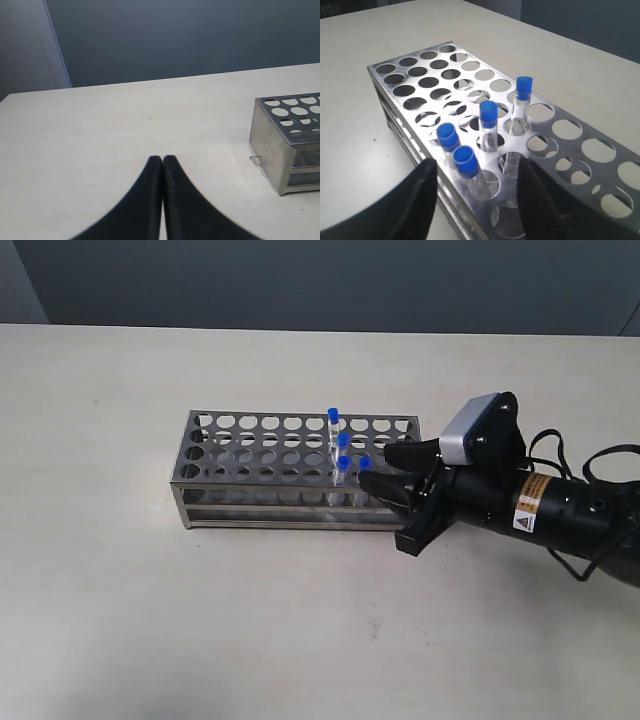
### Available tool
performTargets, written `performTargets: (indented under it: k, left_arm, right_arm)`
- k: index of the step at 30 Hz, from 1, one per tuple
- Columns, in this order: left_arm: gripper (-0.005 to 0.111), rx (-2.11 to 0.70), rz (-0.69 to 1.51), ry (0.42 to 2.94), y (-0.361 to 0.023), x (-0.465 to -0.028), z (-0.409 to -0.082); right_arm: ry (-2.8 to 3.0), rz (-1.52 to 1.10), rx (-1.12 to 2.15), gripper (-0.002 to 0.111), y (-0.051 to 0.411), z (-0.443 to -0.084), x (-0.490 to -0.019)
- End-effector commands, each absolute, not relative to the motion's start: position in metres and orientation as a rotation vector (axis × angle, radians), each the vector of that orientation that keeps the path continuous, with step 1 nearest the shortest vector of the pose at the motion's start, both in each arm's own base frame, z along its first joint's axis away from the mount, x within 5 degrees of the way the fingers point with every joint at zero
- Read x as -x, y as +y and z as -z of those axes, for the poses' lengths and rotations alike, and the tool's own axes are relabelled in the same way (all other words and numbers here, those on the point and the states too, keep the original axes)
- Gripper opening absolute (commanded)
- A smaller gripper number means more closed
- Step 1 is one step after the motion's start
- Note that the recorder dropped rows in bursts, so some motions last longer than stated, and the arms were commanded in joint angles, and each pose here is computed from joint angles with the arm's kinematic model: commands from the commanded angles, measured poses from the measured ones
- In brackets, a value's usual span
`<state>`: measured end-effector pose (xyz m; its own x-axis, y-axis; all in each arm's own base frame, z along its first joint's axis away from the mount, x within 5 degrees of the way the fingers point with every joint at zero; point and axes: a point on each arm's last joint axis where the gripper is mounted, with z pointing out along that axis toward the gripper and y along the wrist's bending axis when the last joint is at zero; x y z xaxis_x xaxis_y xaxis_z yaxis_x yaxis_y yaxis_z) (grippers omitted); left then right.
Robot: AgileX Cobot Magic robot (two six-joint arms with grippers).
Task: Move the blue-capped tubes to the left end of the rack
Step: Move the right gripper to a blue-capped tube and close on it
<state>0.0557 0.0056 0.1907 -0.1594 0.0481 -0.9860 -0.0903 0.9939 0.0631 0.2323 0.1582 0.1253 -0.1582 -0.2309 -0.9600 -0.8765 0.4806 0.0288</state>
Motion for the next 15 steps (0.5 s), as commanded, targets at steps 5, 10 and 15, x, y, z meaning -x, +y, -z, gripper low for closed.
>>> performTargets:
  k: [5, 10, 15]
  left_arm:
    - [0.001, 0.028, -0.118, 1.717, 0.005, -0.055, -0.192]
    - [0.001, 0.028, -0.118, 1.717, 0.005, -0.055, -0.192]
    - [0.001, 0.028, -0.118, 1.717, 0.005, -0.055, -0.192]
  right_arm:
    - [1.634, -0.77, 0.969, 0.049, 0.166, -0.121, -0.246]
    - [1.65, -0.78, 0.972, 0.049, 0.166, -0.115, -0.246]
    - [1.657, -0.78, 0.968, 0.049, 0.166, -0.114, -0.246]
